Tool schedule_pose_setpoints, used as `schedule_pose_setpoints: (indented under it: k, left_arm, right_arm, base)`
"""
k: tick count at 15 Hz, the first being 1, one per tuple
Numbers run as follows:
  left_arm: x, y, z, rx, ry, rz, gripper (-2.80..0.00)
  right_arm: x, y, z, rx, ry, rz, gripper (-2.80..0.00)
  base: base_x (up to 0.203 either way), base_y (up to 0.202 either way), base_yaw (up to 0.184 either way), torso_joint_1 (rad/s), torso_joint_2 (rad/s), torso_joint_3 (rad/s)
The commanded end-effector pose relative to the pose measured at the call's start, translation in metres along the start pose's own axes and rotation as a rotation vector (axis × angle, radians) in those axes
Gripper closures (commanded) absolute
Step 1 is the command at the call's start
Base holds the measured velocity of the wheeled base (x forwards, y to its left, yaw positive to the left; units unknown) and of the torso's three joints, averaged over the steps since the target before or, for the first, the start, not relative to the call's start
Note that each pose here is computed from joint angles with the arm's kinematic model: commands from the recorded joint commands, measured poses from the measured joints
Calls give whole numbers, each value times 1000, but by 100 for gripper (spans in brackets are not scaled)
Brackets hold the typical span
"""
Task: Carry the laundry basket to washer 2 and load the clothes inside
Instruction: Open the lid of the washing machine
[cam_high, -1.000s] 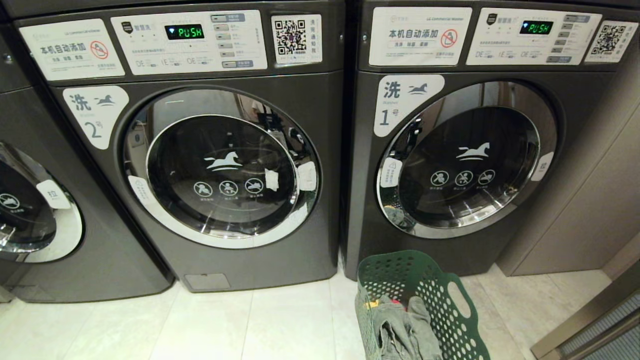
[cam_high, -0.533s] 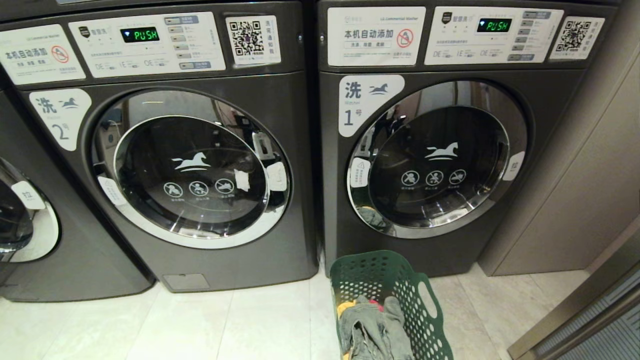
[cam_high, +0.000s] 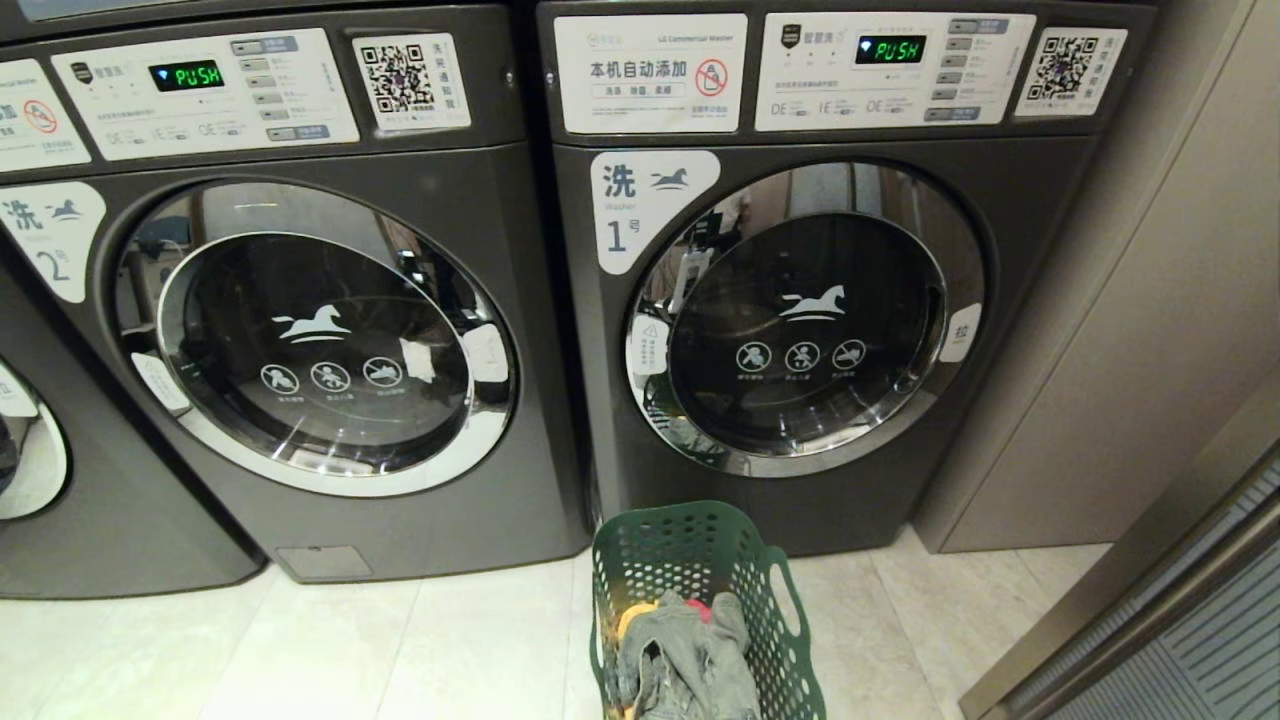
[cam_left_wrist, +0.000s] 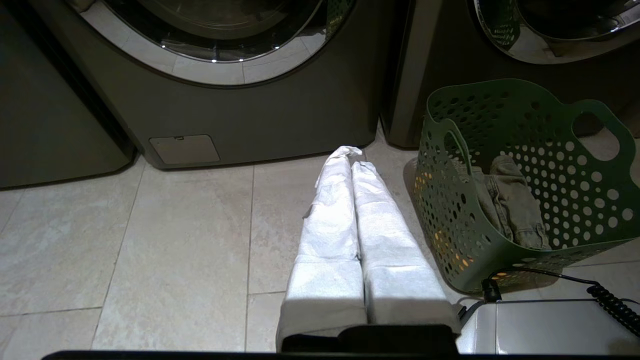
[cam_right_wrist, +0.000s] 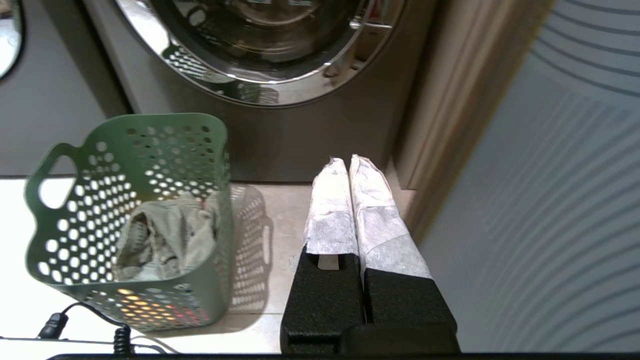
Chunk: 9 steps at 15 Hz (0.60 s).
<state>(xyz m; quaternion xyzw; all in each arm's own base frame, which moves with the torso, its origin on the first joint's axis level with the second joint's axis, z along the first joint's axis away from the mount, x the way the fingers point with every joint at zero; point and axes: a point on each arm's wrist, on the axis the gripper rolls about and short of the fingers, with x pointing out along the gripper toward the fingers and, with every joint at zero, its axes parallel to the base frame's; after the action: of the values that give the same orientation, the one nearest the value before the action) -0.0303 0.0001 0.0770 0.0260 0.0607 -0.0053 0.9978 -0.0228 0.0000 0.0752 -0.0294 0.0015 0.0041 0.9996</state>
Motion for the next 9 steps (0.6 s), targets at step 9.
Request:
schedule_pose_setpoints:
  k: [9]
  left_arm:
    - [0, 0, 0, 3, 3, -2, 0]
  right_arm:
    - [0, 0, 0, 0, 1, 1, 0]
  base:
    - [0, -50, 0, 1, 2, 2]
